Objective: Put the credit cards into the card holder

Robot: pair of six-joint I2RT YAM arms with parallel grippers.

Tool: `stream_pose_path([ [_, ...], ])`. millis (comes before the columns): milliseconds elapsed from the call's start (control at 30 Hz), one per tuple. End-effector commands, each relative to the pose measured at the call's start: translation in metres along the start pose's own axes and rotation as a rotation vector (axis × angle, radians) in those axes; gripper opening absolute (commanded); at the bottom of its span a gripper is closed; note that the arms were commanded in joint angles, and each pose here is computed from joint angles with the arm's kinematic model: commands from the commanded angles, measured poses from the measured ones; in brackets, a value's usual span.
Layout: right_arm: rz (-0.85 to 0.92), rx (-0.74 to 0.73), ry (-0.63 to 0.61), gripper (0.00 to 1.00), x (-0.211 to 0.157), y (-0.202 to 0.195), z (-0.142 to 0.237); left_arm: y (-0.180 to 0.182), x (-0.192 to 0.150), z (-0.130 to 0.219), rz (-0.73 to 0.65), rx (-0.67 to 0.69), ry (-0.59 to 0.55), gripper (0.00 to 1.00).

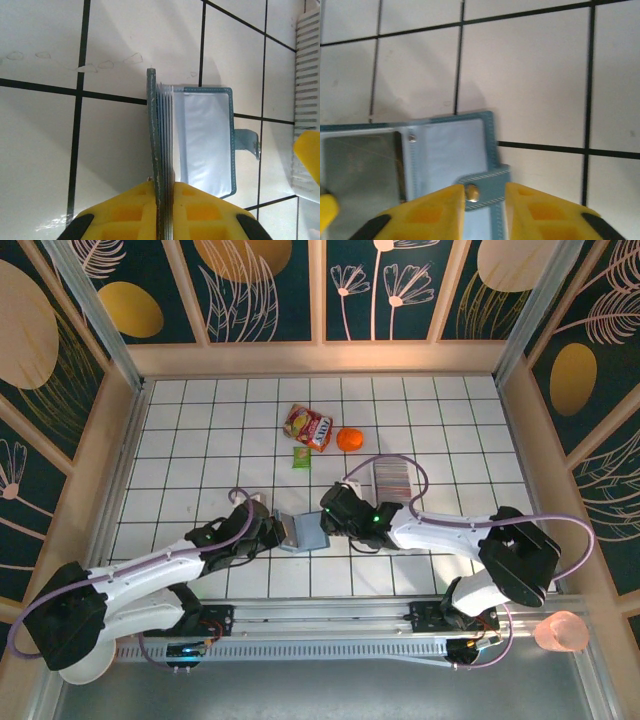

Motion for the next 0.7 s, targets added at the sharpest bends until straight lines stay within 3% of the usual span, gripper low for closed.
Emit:
stream_pose_path([
  [0, 0.031, -0.084, -0.022, 0.33, 0.002, -0.007, -0.002, 0.002, 0.003, 0.003, -0.050, 0.072, 0.017, 0.08],
  [133, 0.050, -0.037, -0.006, 0.57, 0.002, 0.008, -0.003, 0.000, 0.005, 0.003, -0.069, 0.080, 0.033, 0.08],
  [200, 0.052, 0.012, 0.006, 0.63, 0.001, 0.017, -0.004, 0.000, 0.005, 0.004, -0.075, 0.091, 0.038, 0.07],
  [533, 0.109, -0.039, 0.096, 0.74, -0.011, 0.028, -0.046, 0.002, 0.006, 0.008, -0.075, 0.094, 0.023, 0.07],
  [667, 0.120, -0.093, 0.075, 0.62, -0.007, 0.026, -0.049, 0.003, 0.006, 0.010, -0.077, 0.095, 0.022, 0.08],
])
Point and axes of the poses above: each hand's point on the last joint's axis, 136 mm out from that joint toward the fingers, its own z axis back along the fingers, its own y axis along the line the jaws close on, x = y × z, the point moved 5 cm from there along z, back along the fingers, and after that the axes turned 12 degrees about -z, right-handed, at the moved point
